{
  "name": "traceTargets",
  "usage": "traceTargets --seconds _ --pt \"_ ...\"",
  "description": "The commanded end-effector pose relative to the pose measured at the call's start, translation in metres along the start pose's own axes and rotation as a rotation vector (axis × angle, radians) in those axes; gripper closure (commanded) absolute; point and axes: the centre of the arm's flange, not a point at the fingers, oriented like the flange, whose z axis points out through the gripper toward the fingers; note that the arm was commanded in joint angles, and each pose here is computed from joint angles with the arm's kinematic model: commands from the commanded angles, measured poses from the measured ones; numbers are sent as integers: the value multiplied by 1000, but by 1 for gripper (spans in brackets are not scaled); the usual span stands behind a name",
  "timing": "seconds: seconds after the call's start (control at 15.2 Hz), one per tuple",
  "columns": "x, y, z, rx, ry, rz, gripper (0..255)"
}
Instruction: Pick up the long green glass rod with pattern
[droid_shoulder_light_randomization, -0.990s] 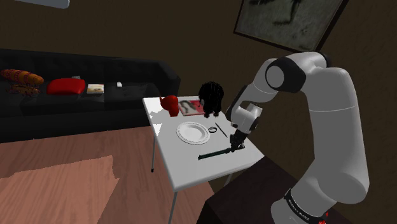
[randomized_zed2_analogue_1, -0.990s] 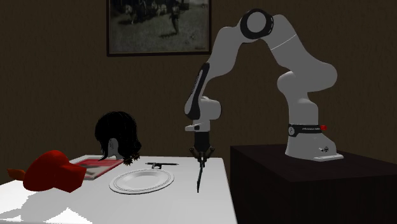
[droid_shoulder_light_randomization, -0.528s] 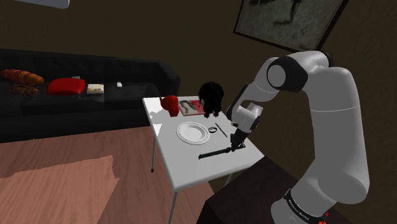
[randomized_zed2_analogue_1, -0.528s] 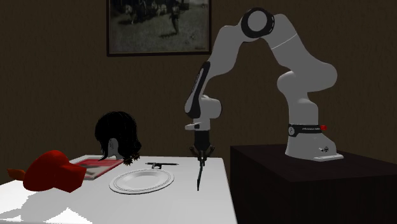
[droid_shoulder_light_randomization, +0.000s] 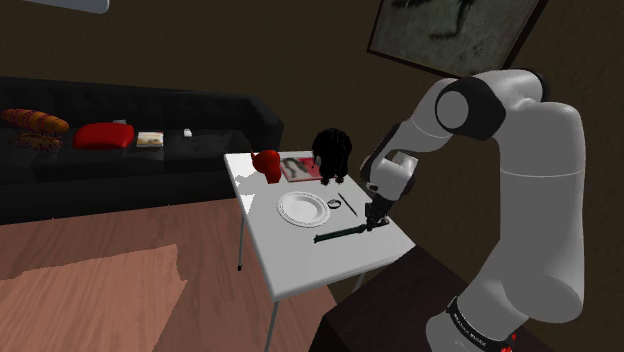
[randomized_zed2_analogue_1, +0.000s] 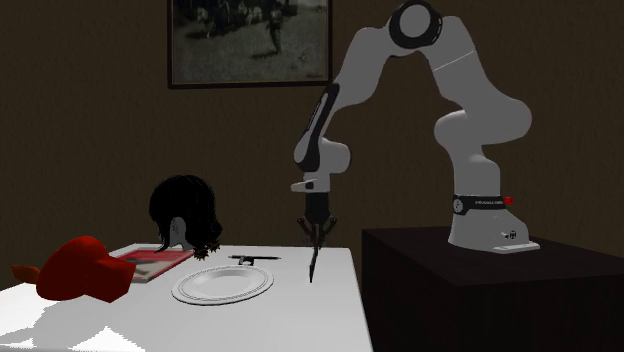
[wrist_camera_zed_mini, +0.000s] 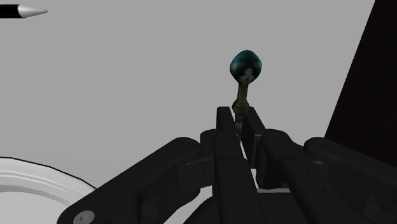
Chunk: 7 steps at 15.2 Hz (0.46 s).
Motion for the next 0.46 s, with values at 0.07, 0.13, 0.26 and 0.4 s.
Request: traceTargets --seconds 0.07,0.13,0.26,0.4 --pt "2 -1 -16 0 0 0 255" --pt "3 -1 -21 0 0 0 255" --pt "5 -1 -32 0 0 0 255" --pt "5 -1 -33 1 0 0 255"
